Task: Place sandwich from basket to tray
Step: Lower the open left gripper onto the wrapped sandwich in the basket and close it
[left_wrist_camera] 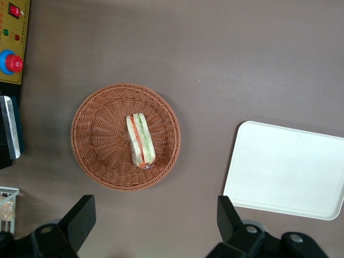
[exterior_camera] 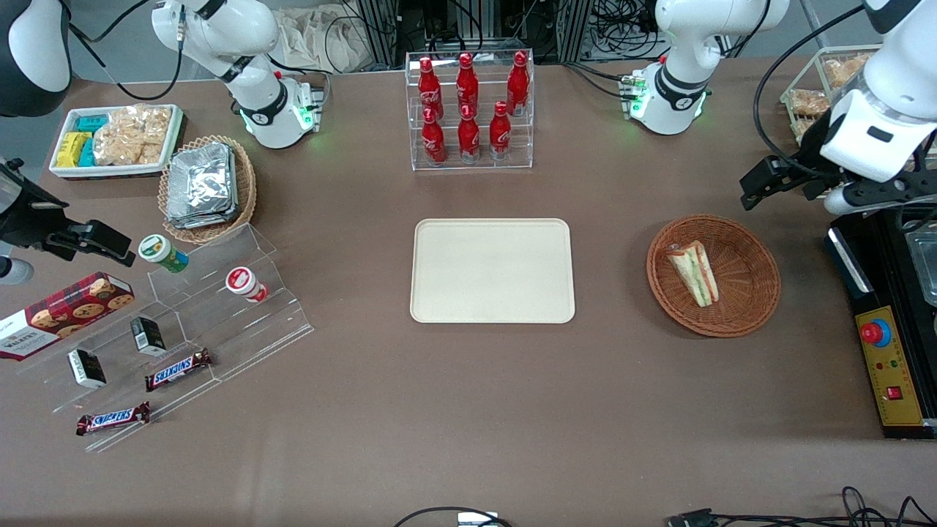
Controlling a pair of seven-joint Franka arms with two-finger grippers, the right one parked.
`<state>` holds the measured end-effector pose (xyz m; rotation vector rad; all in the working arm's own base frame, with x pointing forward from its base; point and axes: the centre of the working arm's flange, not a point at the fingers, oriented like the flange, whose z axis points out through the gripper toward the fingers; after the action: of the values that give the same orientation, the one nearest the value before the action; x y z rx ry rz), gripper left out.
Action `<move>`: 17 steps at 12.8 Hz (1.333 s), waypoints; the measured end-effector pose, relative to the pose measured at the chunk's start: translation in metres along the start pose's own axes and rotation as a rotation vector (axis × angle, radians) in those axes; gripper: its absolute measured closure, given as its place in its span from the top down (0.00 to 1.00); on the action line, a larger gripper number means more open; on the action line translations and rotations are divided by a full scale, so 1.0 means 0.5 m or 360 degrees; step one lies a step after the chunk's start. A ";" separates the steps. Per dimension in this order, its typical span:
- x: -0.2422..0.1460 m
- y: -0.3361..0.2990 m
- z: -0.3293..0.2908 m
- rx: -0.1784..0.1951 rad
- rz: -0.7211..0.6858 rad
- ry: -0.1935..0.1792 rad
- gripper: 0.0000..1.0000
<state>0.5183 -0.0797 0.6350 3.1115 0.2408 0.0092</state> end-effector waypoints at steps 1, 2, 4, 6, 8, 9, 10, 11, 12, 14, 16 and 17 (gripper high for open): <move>-0.002 0.000 -0.009 0.0002 0.0004 -0.0006 1.00; -0.005 0.000 -0.015 0.0004 0.0006 -0.0014 1.00; -0.005 0.000 -0.014 0.0010 0.0006 -0.0035 1.00; -0.003 -0.002 0.017 0.0024 0.0002 -0.0086 1.00; 0.001 -0.015 0.086 0.0035 -0.0021 -0.0119 1.00; 0.004 -0.028 0.139 0.0033 -0.0042 -0.0113 1.00; 0.004 -0.046 0.196 0.0030 -0.0068 -0.0106 1.00; 0.004 -0.068 0.259 0.0024 -0.0099 -0.0091 1.00; 0.001 -0.086 0.322 0.0016 -0.0123 -0.0066 1.00; -0.019 -0.108 0.452 0.0011 -0.0148 -0.0043 1.00; -0.036 -0.120 0.549 0.0015 -0.0165 -0.0059 1.00; -0.040 -0.123 0.586 0.0015 -0.0179 -0.0057 1.00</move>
<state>0.4912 -0.0281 0.3408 3.0991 0.4156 -0.0493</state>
